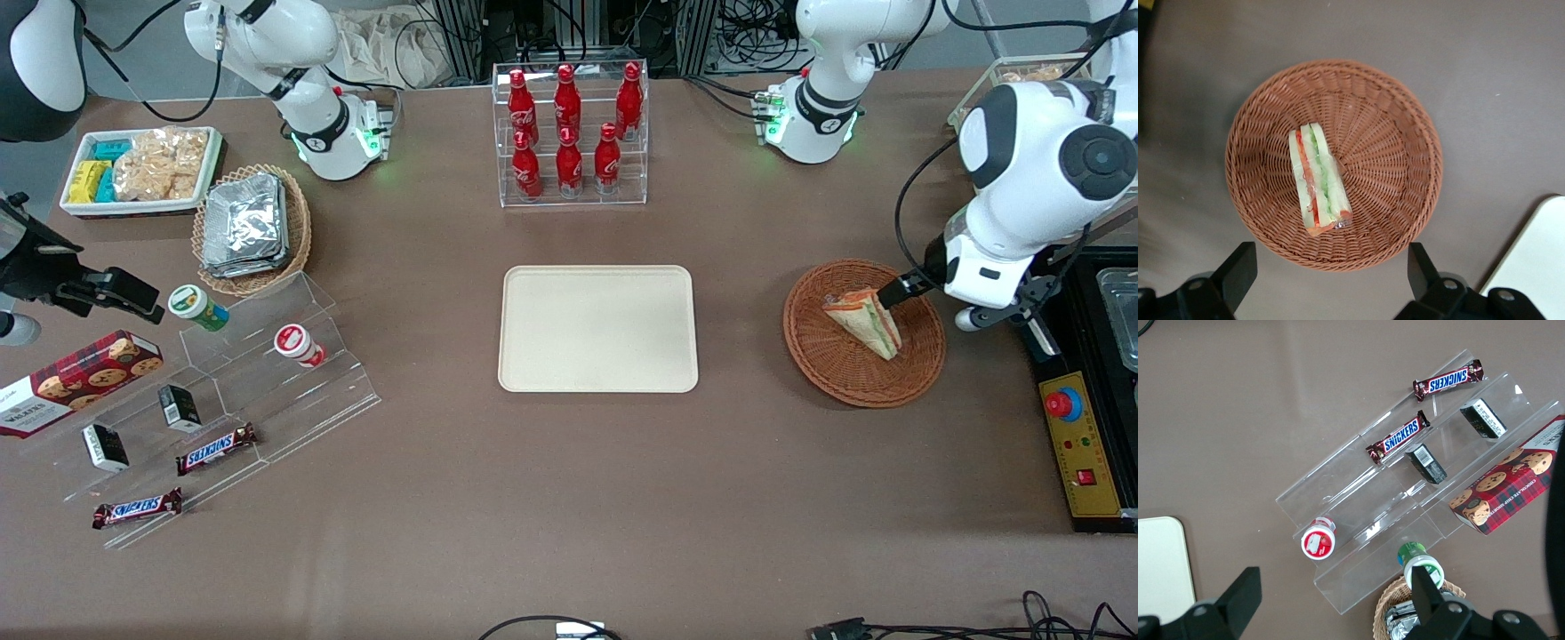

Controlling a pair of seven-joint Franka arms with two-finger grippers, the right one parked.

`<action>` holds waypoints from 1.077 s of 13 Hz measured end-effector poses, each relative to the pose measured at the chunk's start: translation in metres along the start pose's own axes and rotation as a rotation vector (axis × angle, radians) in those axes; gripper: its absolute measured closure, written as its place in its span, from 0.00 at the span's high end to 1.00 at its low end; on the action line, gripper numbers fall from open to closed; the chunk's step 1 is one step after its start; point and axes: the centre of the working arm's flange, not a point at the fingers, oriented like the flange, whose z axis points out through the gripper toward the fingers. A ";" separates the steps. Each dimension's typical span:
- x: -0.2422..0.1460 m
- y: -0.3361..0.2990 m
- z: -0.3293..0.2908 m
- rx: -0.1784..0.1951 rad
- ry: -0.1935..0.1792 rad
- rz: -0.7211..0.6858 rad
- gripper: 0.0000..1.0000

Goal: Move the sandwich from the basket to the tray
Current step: 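Lower the open left gripper around the wrapped sandwich and close it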

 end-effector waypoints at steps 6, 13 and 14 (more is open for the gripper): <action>-0.016 -0.014 0.067 -0.032 0.048 -0.107 1.00; -0.029 -0.031 0.119 -0.045 0.059 -0.160 1.00; -0.030 -0.031 0.126 -0.046 0.058 -0.170 1.00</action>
